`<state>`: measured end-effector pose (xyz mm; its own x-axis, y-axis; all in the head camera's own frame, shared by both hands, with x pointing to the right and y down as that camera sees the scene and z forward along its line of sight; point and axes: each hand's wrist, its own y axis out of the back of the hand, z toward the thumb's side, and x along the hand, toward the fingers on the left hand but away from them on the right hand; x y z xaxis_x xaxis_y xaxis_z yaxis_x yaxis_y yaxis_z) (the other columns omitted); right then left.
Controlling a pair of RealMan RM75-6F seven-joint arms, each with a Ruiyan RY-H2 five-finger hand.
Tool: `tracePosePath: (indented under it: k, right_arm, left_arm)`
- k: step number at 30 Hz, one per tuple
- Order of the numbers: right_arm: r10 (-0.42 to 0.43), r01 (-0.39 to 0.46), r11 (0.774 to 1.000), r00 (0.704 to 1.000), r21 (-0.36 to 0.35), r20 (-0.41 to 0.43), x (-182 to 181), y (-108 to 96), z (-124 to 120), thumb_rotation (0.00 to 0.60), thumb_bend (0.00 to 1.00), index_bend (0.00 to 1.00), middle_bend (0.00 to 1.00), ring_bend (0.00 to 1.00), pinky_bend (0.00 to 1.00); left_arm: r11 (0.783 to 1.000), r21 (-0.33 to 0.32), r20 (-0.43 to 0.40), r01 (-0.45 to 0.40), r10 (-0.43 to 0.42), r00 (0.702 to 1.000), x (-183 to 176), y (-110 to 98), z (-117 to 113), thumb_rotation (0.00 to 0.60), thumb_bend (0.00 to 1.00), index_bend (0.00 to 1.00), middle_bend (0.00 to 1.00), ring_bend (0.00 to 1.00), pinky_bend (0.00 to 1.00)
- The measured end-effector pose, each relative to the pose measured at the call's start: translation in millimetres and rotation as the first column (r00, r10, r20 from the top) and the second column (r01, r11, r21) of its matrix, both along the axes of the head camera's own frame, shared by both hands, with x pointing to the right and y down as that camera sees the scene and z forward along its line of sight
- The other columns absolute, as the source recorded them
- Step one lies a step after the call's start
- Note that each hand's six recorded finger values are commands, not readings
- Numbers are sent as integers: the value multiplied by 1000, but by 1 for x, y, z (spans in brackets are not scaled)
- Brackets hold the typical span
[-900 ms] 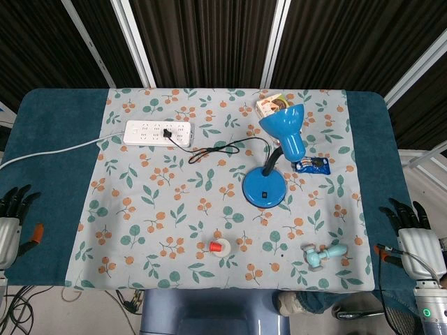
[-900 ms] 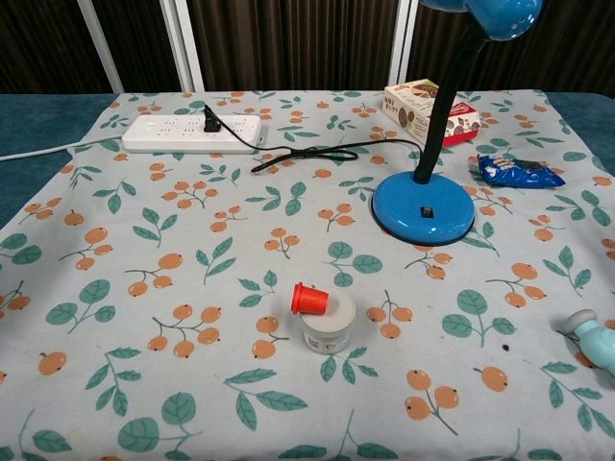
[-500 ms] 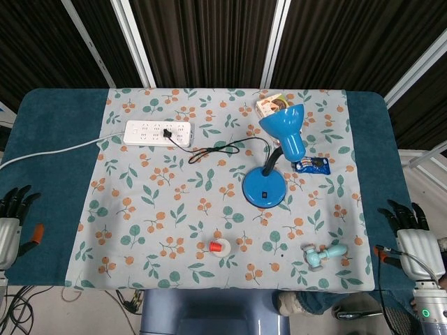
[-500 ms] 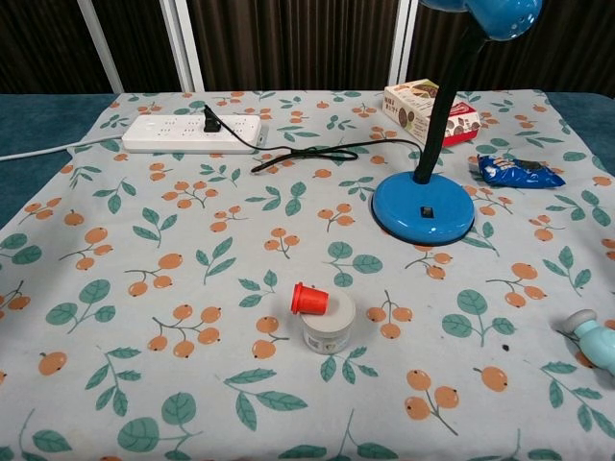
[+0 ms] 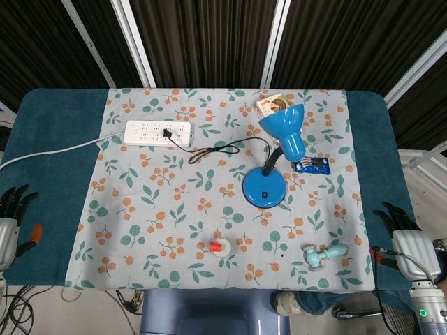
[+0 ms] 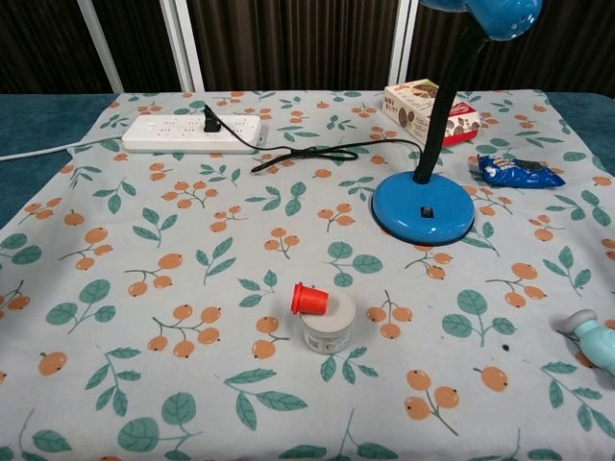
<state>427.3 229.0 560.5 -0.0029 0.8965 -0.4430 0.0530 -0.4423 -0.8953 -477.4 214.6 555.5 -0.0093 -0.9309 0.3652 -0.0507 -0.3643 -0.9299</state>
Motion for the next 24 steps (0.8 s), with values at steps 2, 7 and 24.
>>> tracePosePath:
  k: [2,7,24]
  right_arm:
    - [0,0,1000,1000,3,-1,0,0,0,600,208,213,147,133,486]
    - [0,0,1000,1000,-11,3,-2,2,3,600,208,203,147,139,562]
    - [-149,168,960,984,-226,95,-57,-30,65,600,255,203,516,677,742]
  left_arm:
    - [1000,1,0,-2,2,1000,0,0,0,600,423,170,56,40,158]
    - [1000,-4,-4,3,-3,1000,0,1,0,600,422,170,56,40,158]
    - [1000,-17,-7,16,-16,1000,0,1,2,600,422,170,55,40,159]
